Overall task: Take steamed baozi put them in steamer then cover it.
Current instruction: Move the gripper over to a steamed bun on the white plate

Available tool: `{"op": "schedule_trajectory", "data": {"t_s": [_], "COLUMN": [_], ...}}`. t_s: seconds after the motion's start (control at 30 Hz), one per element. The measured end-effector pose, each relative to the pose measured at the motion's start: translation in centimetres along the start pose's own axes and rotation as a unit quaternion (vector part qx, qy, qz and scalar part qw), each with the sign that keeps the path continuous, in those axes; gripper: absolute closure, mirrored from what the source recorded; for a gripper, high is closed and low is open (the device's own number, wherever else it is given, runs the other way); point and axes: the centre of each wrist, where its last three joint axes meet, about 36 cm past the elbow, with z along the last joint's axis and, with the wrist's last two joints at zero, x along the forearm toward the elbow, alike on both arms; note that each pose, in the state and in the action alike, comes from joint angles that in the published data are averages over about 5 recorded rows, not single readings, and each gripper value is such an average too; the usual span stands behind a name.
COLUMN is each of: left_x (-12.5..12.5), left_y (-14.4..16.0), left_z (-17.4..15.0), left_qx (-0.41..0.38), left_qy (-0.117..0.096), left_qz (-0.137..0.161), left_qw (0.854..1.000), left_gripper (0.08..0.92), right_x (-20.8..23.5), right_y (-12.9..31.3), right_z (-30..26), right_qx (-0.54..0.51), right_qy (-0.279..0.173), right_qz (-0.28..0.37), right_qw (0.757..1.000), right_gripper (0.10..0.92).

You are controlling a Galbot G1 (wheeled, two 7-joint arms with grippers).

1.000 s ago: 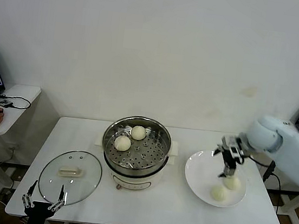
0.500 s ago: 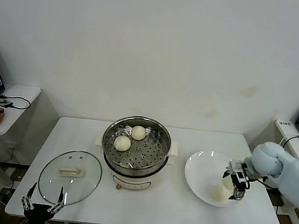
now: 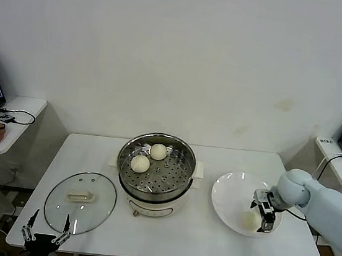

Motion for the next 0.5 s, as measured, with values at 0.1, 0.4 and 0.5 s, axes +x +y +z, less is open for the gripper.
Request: {"op": "schedule_trajectory", "data": {"t_s": [0.1, 0.4, 0.5], "left_x": [-0.06, -0.12, -0.15], "left_y": [-0.03, -0.07, -0.12], "left_z": [0.12, 0.37, 0.36], "left_qx": [0.000, 0.000, 0.001], "left_qy": [0.000, 0.000, 0.000], "left_qz": [-0.001, -0.001, -0.002], "left_qw": [1.000, 1.000, 1.000], "left_gripper": [0.177, 0.177, 0.177], "right_x": [-0.33, -0.91, -1.07], "right_y": [-0.10, -0.11, -0.19], "right_z": [-0.21, -0.21, -0.38], "right_qx": [-0.001, -0.005, -0.005], "right_qy": [0.001, 0.007, 0.008], "right_qz": [-0.001, -0.005, -0.006], "right_qw": [1.000, 1.000, 1.000], "right_gripper": [0.231, 0.317, 0.345]}}
